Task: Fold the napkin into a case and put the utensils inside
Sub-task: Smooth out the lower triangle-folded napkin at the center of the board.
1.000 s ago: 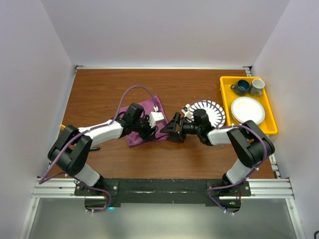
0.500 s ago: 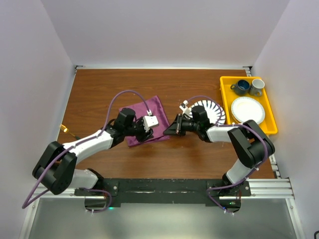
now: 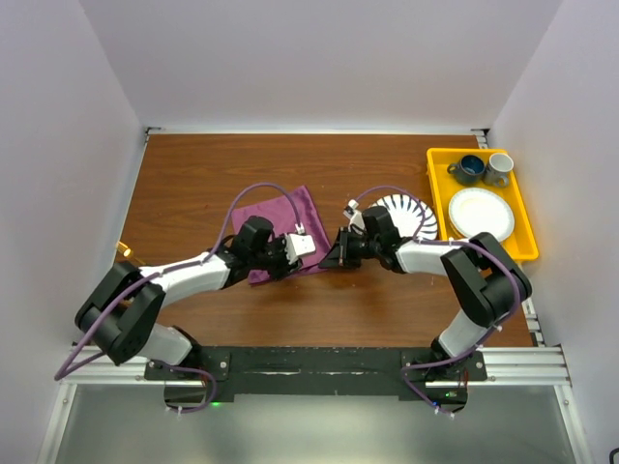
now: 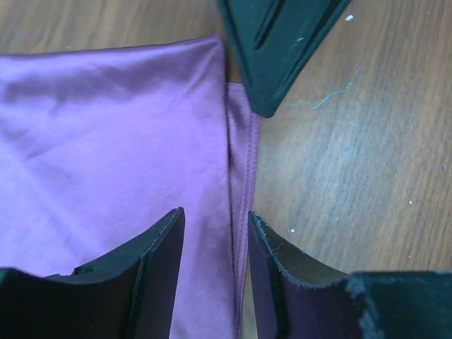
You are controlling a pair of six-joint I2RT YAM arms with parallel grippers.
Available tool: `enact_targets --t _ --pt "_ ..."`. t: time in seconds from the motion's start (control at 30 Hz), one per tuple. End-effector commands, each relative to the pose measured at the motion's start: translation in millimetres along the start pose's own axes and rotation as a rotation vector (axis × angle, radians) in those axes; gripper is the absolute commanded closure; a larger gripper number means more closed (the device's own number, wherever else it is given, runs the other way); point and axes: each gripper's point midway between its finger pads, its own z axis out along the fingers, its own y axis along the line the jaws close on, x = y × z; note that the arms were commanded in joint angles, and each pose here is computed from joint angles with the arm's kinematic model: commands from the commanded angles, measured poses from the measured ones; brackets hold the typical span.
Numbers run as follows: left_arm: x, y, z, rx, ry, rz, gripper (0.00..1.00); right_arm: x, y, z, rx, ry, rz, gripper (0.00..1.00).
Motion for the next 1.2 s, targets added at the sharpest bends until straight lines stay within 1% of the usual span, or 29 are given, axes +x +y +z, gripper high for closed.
enact_targets --t 0.0,0.33,0.63,0.9,1.0,1.13,1.17 --pt "-22.7 9.4 8.0 -0.031 -0.052 0.088 0.55 -12.2 -10.2 7.4 0.059 -0.030 -0.031 1.00" --pt "-25.9 6.2 19.1 -0.015 -0.032 0.106 0.55 -10.6 -29.8 15.4 0.137 -0.021 -0.040 1.00" --pt "-34.9 4.4 33.4 -0.012 -0.007 0.135 0.61 -6.5 -41.7 17.3 0.181 -0.008 -0.021 1.00" --pt "-27.6 4.3 46.8 0.007 0.044 0.141 0.64 -7.3 -39.1 15.5 0.181 -0.011 -0.024 1.00" --pt "-23.8 4.2 50.2 0.010 0.061 0.146 0.67 -7.0 -39.1 15.2 0.181 -0.011 -0.026 1.00" --pt "-19.5 4.2 53.6 0.017 0.081 0.139 0.81 -7.3 -40.0 14.9 0.184 -0.011 -0.027 1.00" --pt "-18.8 4.1 54.0 0.019 0.085 0.140 0.83 -6.9 -39.5 14.9 0.183 -0.011 -0.029 1.00"
